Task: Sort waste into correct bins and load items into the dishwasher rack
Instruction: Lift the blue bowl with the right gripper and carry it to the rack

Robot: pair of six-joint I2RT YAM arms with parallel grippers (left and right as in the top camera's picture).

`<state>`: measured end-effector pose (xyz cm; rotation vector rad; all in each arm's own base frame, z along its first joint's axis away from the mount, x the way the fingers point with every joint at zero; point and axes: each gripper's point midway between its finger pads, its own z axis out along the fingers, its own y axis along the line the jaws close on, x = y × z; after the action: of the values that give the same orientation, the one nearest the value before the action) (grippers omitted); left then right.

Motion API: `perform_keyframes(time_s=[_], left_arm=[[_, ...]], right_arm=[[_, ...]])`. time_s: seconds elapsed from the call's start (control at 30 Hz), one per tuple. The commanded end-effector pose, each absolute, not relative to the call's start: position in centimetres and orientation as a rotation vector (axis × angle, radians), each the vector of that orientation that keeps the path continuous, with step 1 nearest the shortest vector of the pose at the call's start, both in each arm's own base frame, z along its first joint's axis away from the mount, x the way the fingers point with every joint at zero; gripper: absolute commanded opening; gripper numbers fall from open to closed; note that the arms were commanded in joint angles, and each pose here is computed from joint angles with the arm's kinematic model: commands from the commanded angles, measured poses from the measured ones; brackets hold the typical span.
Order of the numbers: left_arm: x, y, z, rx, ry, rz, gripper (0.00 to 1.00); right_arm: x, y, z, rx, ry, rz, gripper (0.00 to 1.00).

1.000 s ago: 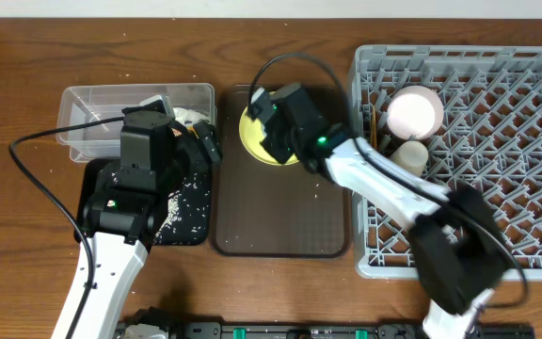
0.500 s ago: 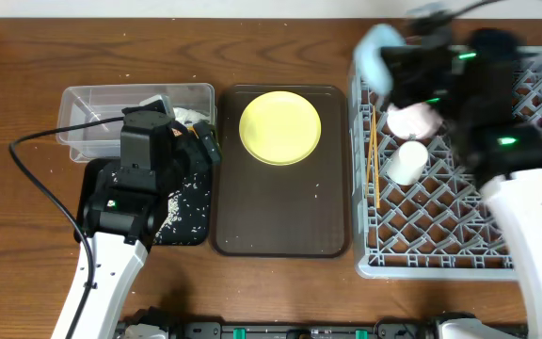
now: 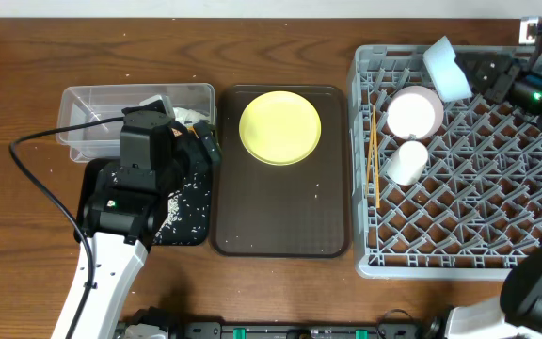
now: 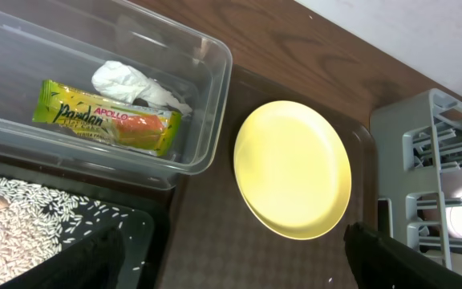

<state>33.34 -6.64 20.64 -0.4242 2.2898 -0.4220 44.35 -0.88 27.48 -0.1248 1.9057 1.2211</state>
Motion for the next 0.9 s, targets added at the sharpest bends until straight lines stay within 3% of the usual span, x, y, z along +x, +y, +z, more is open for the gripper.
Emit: perform_keyframes(time_s=[0.0,0.6,0.87], left_arm=[[33.6,-6.4,21.3,-0.42,2.274,-0.409,0.9],[33.6,-6.4,21.3,-0.42,2.274,-0.409,0.9],[33.6,-6.4,21.3,-0.42,2.274,-0.409,0.9]], right_arm=[[42.9,-1.1,28.2,-0.169,1.844,1.387,0.01],[44.3,-8.2,25.5,0.136,1.904,1.232,0.01],[45.4,-7.9,25.6,0.222,1.906,1.271,0.01]])
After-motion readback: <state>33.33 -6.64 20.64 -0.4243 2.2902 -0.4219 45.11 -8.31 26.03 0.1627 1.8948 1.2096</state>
